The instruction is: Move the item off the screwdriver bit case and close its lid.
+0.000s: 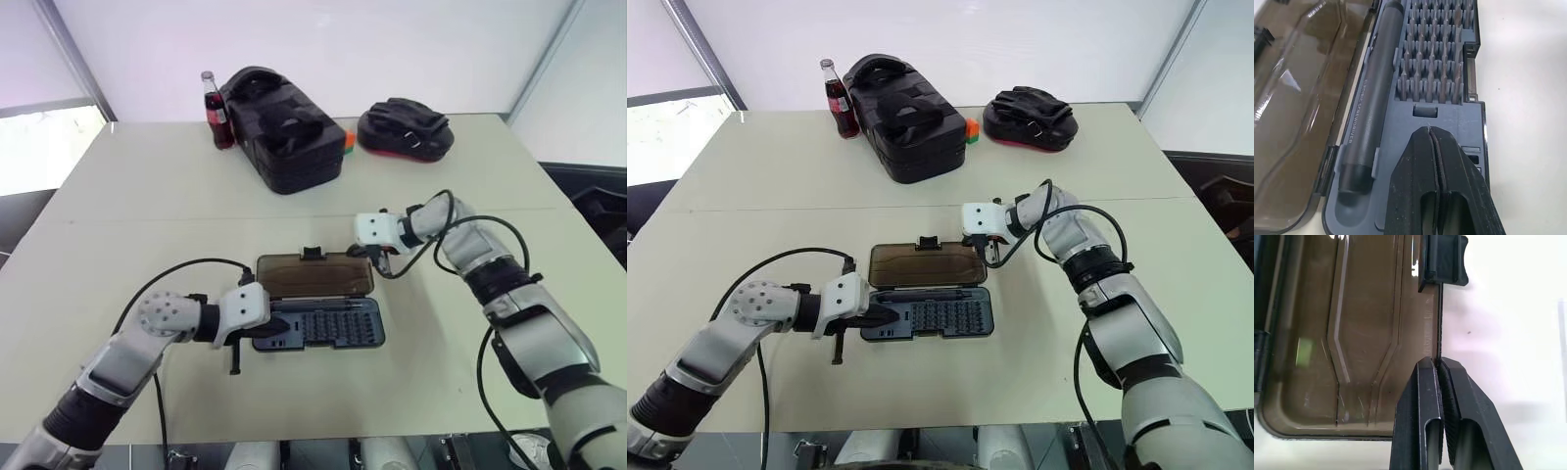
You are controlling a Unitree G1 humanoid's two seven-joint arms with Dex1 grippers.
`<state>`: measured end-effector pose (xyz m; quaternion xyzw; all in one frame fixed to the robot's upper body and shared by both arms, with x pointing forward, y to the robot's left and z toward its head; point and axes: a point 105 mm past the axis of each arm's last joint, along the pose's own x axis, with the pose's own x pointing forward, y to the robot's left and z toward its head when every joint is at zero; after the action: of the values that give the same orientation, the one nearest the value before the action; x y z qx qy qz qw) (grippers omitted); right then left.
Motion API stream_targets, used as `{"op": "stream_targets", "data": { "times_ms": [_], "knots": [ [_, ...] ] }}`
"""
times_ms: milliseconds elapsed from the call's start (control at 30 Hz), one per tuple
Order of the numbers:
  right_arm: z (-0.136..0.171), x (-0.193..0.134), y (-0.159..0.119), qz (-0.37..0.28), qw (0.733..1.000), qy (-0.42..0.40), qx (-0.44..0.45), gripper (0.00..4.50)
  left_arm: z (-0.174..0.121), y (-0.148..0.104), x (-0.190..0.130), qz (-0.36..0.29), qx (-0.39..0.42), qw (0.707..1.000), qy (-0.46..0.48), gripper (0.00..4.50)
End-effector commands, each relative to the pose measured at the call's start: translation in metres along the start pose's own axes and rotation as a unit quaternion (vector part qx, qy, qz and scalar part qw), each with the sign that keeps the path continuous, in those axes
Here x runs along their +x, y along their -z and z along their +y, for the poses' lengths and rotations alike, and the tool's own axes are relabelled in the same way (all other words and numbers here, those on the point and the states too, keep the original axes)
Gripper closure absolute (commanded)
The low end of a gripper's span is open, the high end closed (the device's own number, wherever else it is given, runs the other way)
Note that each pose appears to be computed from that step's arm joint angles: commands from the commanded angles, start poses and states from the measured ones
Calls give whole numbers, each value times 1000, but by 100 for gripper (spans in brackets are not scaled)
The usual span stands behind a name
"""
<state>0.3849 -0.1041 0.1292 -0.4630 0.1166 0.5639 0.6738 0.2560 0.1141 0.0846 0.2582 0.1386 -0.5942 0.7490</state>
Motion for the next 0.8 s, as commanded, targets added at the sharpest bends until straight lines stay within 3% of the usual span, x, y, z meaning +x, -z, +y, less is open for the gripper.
{"op": "stream_targets", "data": {
  "times_ms": [33, 500, 733, 800],
  "knots": [
    [-15, -23, -13, -17, 999, 48, -8, 446, -4, 21, 3, 36, -24, 999, 5, 450],
    [9, -38, -23, -31, 998, 60, -5, 446, -2, 11, 6, 13, -8, 1000, -8, 450],
    [-2, -32, -13, -16, 996, 84, 10, 446, -1, 12, 5, 13, -10, 1000, -10, 450],
    [-11, -33, -18, -23, 995, 93, 15, 389, -1, 14, 5, 15, -9, 1000, -10, 450]
  ]
}}
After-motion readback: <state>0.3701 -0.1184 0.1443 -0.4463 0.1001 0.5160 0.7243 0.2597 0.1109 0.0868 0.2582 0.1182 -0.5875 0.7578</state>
